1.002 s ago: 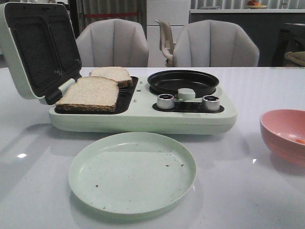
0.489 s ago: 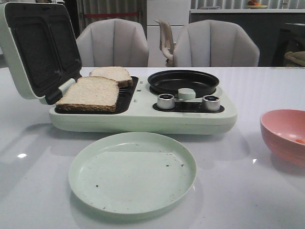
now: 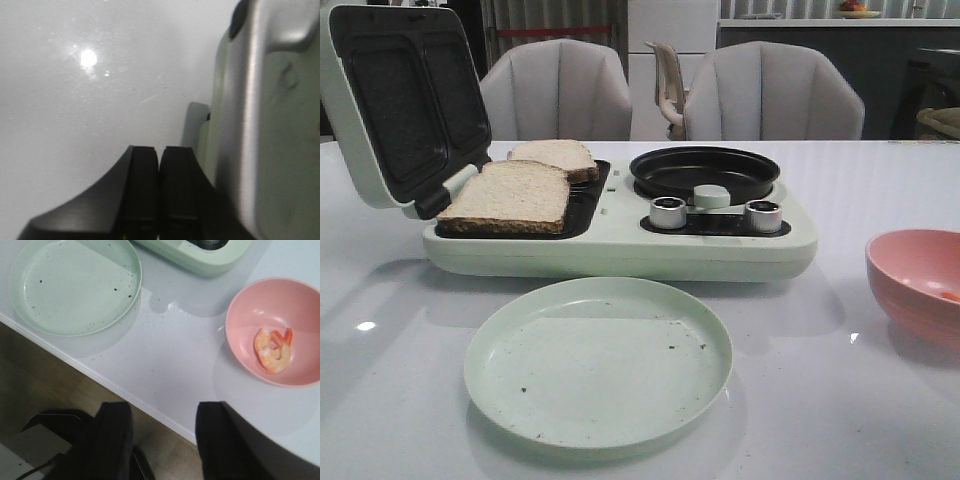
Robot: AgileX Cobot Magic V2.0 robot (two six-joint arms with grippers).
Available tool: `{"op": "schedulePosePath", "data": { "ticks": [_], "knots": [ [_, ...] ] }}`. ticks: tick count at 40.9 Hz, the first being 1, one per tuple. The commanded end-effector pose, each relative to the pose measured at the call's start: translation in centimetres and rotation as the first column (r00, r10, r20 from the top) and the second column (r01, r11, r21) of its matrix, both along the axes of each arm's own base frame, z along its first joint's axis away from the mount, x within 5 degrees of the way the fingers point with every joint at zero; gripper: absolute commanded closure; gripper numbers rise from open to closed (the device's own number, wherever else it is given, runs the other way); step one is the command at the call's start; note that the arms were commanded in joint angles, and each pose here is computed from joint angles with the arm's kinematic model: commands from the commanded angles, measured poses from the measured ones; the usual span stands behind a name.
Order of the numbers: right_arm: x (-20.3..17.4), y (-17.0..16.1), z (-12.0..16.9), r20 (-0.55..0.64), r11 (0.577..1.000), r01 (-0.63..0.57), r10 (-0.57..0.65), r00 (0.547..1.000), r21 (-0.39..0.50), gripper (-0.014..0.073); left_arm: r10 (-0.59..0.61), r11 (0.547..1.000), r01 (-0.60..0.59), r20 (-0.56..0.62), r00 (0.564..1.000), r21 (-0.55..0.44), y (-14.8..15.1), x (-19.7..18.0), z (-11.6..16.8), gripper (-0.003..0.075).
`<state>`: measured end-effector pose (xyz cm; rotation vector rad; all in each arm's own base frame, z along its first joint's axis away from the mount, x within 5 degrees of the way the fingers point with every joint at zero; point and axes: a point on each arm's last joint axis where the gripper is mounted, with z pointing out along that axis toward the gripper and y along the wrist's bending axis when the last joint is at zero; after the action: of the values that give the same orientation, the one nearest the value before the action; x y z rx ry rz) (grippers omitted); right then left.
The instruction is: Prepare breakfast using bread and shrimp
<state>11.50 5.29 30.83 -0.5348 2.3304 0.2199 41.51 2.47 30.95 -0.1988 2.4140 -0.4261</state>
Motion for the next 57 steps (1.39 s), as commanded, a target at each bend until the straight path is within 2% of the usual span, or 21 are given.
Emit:
{"op": "schedulePosePath", "data": {
  "ticks": [1,6,12,20,34,44,53,57],
  "knots": [
    [0.3,0.1,1.2,0.079,0.999,0.006,-0.008,0.997,0.034,0.0173,-0.022,0.997,0.032,0.157,0.987,-0.065,-1.0,-0.5,4.3,0.0619],
    [0.3,0.1,1.2,0.079,0.999,0.006,-0.008,0.997,0.034,0.0173,-0.022,0.993,0.041,0.169,0.985,-0.107,-1.3,-0.5,4.6,0.0619],
    [0.3,0.1,1.2,0.079,0.999,0.006,-0.008,0.997,0.034,0.0173,-0.074,0.992,0.090,0.172,0.982,-0.085,-2.3,-0.6,4.6,0.0619],
    [0.3,0.1,1.2,0.079,0.999,0.006,-0.008,0.997,0.034,0.0173,-0.136,0.987,0.150,0.193,0.972,-0.057,-5.3,-0.5,4.5,0.0619],
    [0.3,0.1,1.2,0.079,0.999,0.006,-0.008,0.997,0.034,0.0173,-0.275,0.961,0.265,0.176,0.945,0.078,-11.0,-1.8,2.1,0.0619],
    [0.3,0.1,1.2,0.079,0.999,0.006,-0.008,0.997,0.034,0.0173,-0.310,0.950,0.285,0.255,0.916,0.130,-11.9,-5.8,3.8,0.0619],
    [0.3,0.1,1.2,0.079,0.999,0.006,-0.008,0.997,0.034,0.0173,-0.397,0.908,0.335,0.264,0.879,0.250,-12.1,-10.8,4.8,0.0619],
    [0.3,0.1,1.2,0.079,0.999,0.006,-0.008,0.997,0.034,0.0173,-0.428,0.895,0.361,0.273,0.862,0.263,-12.4,-13.3,5.0,0.0619]
  ]
}}
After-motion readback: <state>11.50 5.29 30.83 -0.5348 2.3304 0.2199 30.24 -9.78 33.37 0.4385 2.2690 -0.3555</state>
